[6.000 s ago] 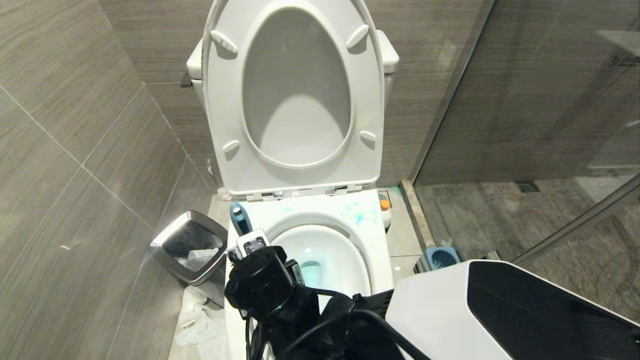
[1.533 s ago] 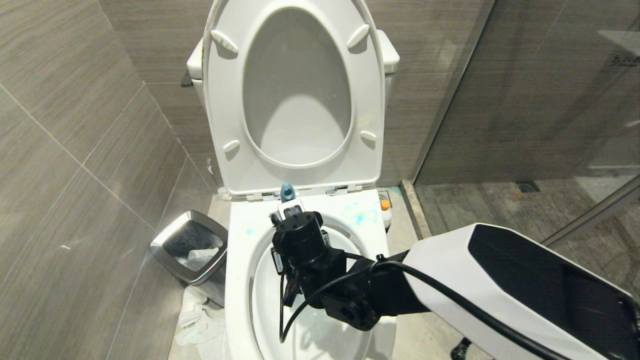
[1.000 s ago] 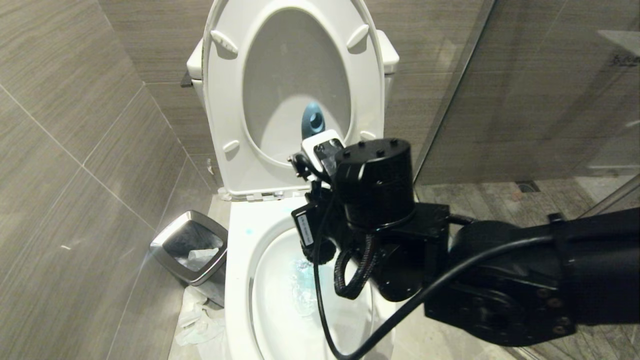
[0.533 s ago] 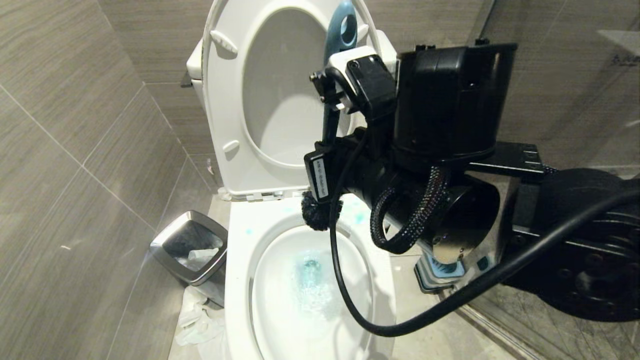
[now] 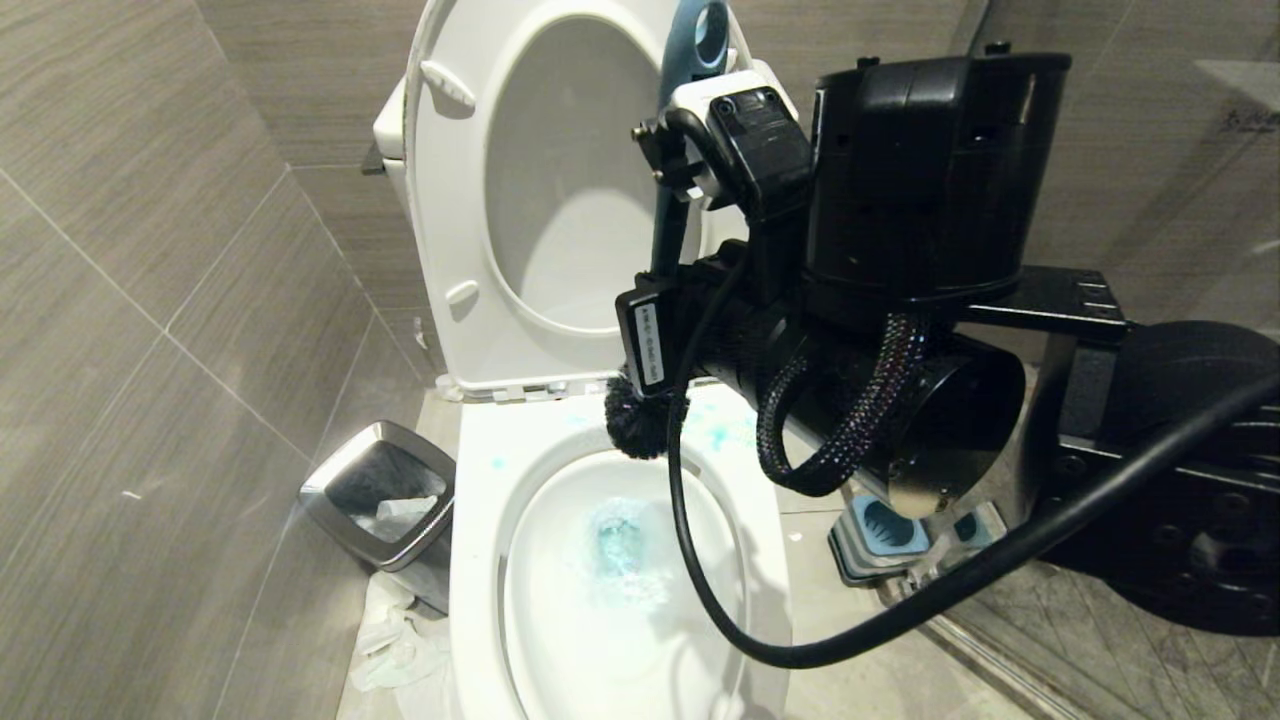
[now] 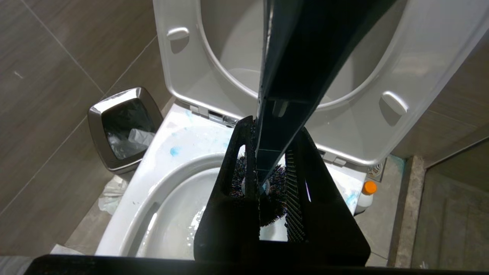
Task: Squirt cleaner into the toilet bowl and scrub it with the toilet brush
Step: Scrub the toilet bowl, then put the toilet brush back
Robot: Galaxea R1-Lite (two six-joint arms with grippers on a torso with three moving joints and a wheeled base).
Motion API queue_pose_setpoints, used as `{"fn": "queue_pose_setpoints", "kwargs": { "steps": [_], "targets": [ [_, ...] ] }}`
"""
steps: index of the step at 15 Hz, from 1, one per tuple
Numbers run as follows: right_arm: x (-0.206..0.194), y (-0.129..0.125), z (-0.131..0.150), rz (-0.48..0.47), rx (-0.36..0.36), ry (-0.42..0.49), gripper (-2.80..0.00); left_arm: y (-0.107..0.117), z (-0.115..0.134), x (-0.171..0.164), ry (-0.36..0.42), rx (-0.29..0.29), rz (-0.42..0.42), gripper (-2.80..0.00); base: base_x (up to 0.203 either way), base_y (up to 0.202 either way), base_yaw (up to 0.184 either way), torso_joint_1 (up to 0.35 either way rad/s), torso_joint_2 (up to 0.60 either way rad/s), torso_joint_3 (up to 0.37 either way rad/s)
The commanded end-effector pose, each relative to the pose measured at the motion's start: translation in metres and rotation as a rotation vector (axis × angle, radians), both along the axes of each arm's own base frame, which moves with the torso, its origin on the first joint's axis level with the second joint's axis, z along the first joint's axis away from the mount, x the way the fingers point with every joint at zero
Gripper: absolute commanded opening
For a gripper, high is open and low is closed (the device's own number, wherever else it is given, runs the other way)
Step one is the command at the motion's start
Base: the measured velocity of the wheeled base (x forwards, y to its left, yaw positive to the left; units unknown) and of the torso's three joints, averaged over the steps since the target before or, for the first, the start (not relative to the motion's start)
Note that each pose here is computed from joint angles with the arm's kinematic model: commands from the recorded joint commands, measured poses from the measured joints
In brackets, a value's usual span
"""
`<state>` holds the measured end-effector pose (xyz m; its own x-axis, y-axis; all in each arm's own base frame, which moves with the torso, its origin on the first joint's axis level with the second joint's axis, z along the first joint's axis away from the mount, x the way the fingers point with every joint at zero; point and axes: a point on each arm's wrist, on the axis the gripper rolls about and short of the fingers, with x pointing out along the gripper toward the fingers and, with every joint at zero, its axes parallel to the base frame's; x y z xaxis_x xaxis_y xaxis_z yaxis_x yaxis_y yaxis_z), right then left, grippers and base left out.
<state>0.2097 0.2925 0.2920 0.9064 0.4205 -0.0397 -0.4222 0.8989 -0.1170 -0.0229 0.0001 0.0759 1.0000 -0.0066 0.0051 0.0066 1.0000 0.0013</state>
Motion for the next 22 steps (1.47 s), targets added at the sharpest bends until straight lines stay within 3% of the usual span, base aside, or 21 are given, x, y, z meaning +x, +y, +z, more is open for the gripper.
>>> {"fn": "queue_pose_setpoints", "kwargs": {
  "steps": [1,4,13,16,18,22],
  "targets": [
    [0.0,0.0,0.0,-0.002,0.004,0.001,-2.8,0.0,0.0,0.0,0.001,0.0,0.0,-2.8,0.0,0.0,0.0,0.0,0.0,0.0],
    [-0.001,-0.006,0.003,-0.019,-0.013,0.013,-2.8,0.0,0.0,0.0,0.001,0.0,0.0,-2.8,0.0,0.0,0.0,0.0,0.0,0.0],
    [0.053,-0.106,0.009,-0.422,-0.062,0.051,-2.8,0.0,0.0,0.0,0.002,0.0,0.0,-2.8,0.0,0.0,0.0,0.0,0.0,0.0],
    [0.08,-0.144,-0.006,-0.567,-0.081,0.093,-2.8,0.0,0.0,0.0,0.001,-0.001,0.0,-2.8,0.0,0.0,0.0,0.0,0.0,0.0],
    [0.094,-0.161,-0.023,-0.627,-0.056,0.144,-2.8,0.0,0.0,0.0,0.001,0.0,0.0,-2.8,0.0,0.0,0.0,0.0,0.0,0.0],
    [0.122,-0.199,-0.072,-0.633,-0.008,0.255,-2.8,0.0,0.0,0.0,0.001,0.0,0.0,-2.8,0.0,0.0,0.0,0.0,0.0,0.0]
  ]
}}
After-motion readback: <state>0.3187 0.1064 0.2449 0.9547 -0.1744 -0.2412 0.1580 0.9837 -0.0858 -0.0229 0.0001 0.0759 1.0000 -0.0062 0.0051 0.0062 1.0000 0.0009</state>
